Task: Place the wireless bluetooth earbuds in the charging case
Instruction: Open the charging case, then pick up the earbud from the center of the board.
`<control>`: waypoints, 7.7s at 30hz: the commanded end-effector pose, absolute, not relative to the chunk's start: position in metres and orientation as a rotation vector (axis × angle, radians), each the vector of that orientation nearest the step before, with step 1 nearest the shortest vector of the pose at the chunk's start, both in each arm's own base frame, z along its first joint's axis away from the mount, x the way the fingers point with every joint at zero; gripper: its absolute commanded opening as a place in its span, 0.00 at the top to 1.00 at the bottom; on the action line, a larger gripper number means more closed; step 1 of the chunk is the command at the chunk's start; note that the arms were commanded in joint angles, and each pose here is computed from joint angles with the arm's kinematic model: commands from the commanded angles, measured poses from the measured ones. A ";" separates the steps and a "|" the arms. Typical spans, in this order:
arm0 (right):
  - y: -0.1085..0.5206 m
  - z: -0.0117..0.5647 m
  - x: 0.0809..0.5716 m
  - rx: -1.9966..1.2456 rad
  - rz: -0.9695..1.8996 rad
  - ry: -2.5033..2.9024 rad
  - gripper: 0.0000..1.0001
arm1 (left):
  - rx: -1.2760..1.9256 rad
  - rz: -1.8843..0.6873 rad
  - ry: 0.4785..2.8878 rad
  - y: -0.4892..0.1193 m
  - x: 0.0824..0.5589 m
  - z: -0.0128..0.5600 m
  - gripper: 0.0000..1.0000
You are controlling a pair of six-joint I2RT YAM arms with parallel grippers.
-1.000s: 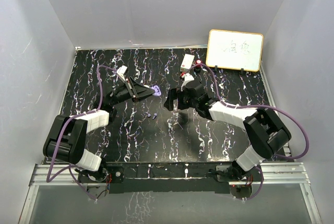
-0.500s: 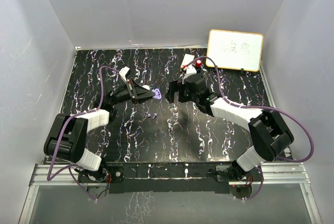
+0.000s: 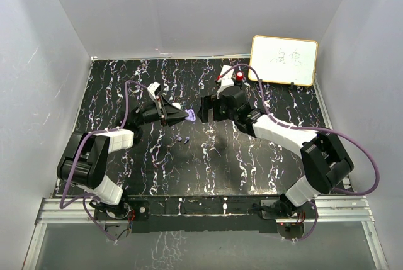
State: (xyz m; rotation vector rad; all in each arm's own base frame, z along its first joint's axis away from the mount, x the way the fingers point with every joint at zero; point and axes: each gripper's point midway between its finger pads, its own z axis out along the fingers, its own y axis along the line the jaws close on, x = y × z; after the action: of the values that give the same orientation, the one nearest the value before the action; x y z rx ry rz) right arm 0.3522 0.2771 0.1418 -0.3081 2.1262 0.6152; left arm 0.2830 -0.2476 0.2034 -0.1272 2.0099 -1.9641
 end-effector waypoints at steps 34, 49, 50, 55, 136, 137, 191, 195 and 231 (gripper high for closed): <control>0.263 0.145 0.349 -0.237 0.440 2.145 0.02 | -0.119 -1.940 1.970 -0.220 0.295 0.202 1.00; 0.321 0.103 0.312 -0.471 0.600 2.268 0.07 | -0.167 -1.900 1.979 -0.178 0.270 0.185 1.00; 0.325 0.098 0.310 -0.472 0.603 2.283 0.09 | -0.171 -1.898 1.978 -0.176 0.269 0.185 1.00; 0.339 0.083 0.303 -0.481 0.560 2.343 0.13 | -0.187 -1.878 1.970 -0.163 0.267 0.187 1.00; 0.366 0.064 0.295 -0.721 0.364 2.280 0.27 | -0.223 -1.840 1.967 -0.148 0.263 0.185 1.00; 0.367 0.063 0.295 -0.726 0.363 2.278 0.28 | -0.222 -1.840 1.967 -0.148 0.263 0.185 1.00; 0.373 0.036 0.312 -0.764 0.406 2.293 0.74 | -0.229 -1.823 1.953 -0.141 0.266 0.192 1.00; 0.372 0.036 0.312 -0.770 0.403 2.297 0.78 | -0.233 -1.822 1.953 -0.141 0.266 0.192 1.00; 0.312 0.273 0.312 -0.613 0.957 1.069 1.00 | -0.260 -2.106 1.806 -0.192 0.276 0.213 1.00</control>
State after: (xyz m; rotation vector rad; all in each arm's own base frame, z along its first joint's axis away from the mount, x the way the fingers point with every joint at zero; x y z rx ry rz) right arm 0.3350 0.3160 0.1872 -0.5742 1.5027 0.9261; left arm 0.2805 -0.1860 0.1570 -0.6480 2.0452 -2.1225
